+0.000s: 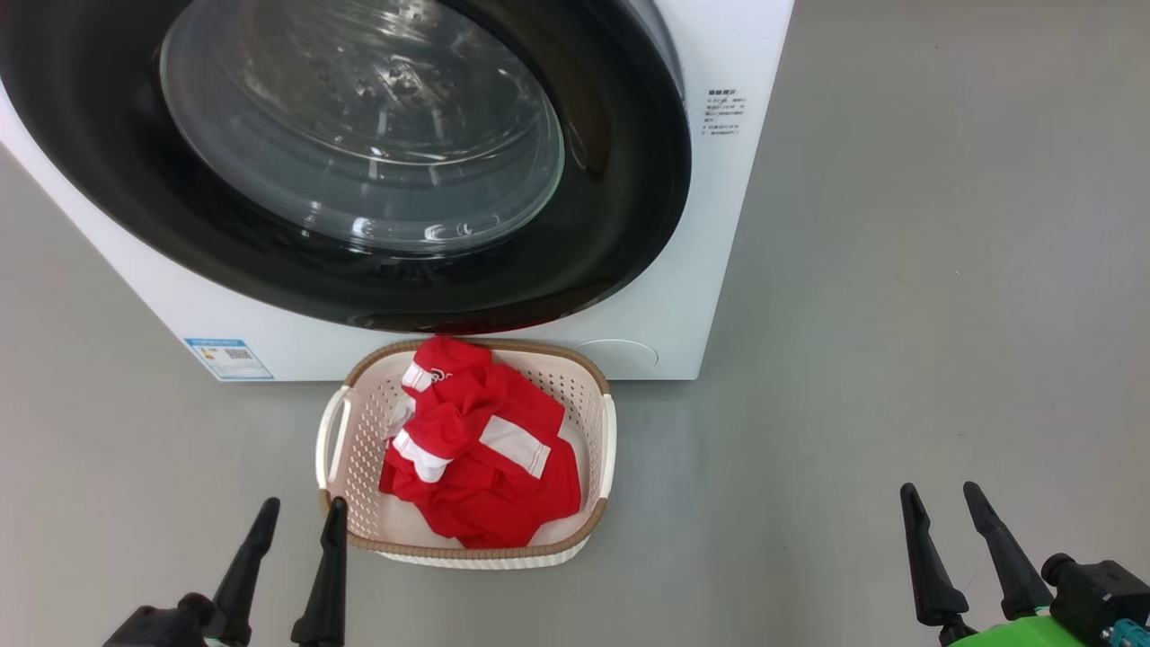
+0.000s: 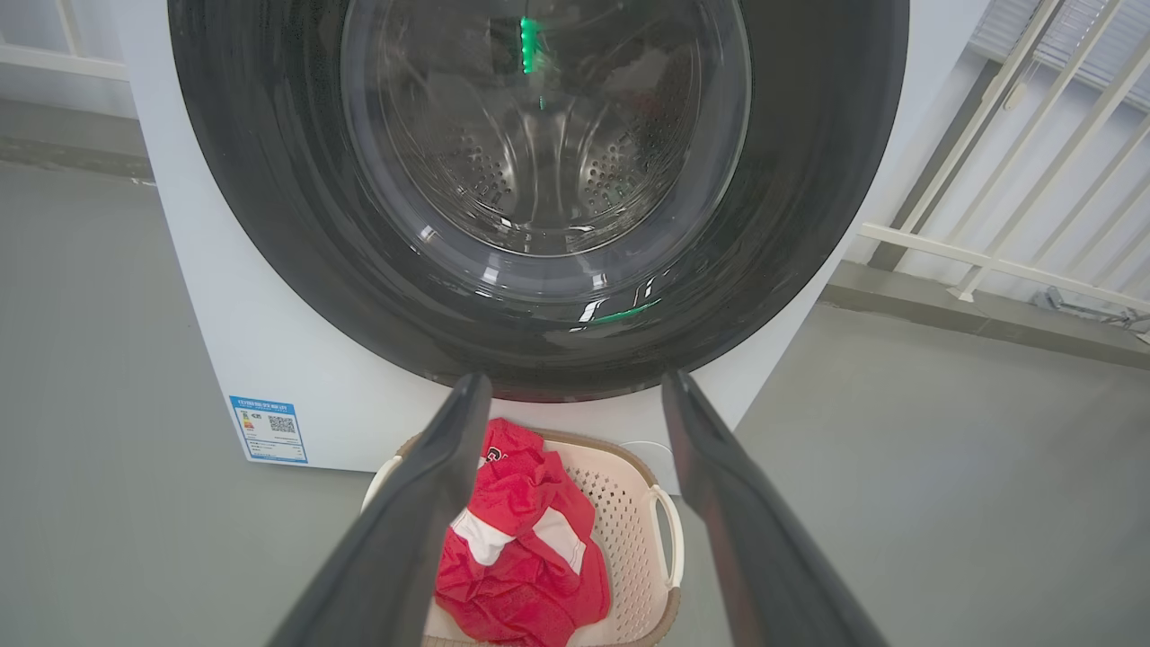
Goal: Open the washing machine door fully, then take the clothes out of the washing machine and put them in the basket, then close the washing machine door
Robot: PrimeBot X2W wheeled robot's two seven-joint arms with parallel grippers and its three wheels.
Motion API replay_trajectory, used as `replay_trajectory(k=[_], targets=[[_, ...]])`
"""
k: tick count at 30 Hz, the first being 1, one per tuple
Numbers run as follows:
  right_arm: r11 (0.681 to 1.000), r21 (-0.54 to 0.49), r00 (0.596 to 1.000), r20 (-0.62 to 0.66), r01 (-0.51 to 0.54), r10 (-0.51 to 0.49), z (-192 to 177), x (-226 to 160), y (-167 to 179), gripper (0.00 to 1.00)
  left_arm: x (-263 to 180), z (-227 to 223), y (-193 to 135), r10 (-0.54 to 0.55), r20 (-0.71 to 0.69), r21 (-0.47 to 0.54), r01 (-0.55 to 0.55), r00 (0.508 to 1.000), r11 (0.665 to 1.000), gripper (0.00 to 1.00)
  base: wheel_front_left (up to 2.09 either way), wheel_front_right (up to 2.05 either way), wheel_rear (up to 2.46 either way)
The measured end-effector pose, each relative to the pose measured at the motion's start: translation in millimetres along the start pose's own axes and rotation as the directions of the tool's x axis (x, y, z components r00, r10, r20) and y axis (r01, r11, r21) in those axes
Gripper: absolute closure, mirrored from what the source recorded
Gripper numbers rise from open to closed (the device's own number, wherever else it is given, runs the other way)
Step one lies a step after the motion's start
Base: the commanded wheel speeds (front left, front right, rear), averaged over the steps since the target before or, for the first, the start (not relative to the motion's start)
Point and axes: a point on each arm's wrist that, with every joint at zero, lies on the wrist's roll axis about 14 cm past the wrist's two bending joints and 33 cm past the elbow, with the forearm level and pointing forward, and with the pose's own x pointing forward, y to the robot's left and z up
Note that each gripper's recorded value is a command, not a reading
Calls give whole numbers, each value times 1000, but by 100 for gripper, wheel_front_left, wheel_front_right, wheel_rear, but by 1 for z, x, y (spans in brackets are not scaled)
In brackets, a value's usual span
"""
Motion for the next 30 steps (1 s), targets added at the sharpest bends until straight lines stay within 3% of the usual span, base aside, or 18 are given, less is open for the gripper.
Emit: replay_trajectory(k=[12,13,19,30], targets=[[1000,2,1000,1,-1,1,0,1,1,0,-3,-4,2,10,-11,-5,-10,1000,1000,0,0,0,0],[1000,2,1000,-3,-1,1,-1,1,1,100,-4,-6,3,13,-17,-7,-13,1000,1000,100,0,0,0],[1000,22,997,-74,15,-13,-25,-5,1,100,-11,-32,-1,27,-94,-38,-31,995,999,100,0,0,0],[991,126,997,-73,47,-38,-23,-6,-3,100,-11,-31,0,45,-99,-145,-59,994,988,100,0,0,0]])
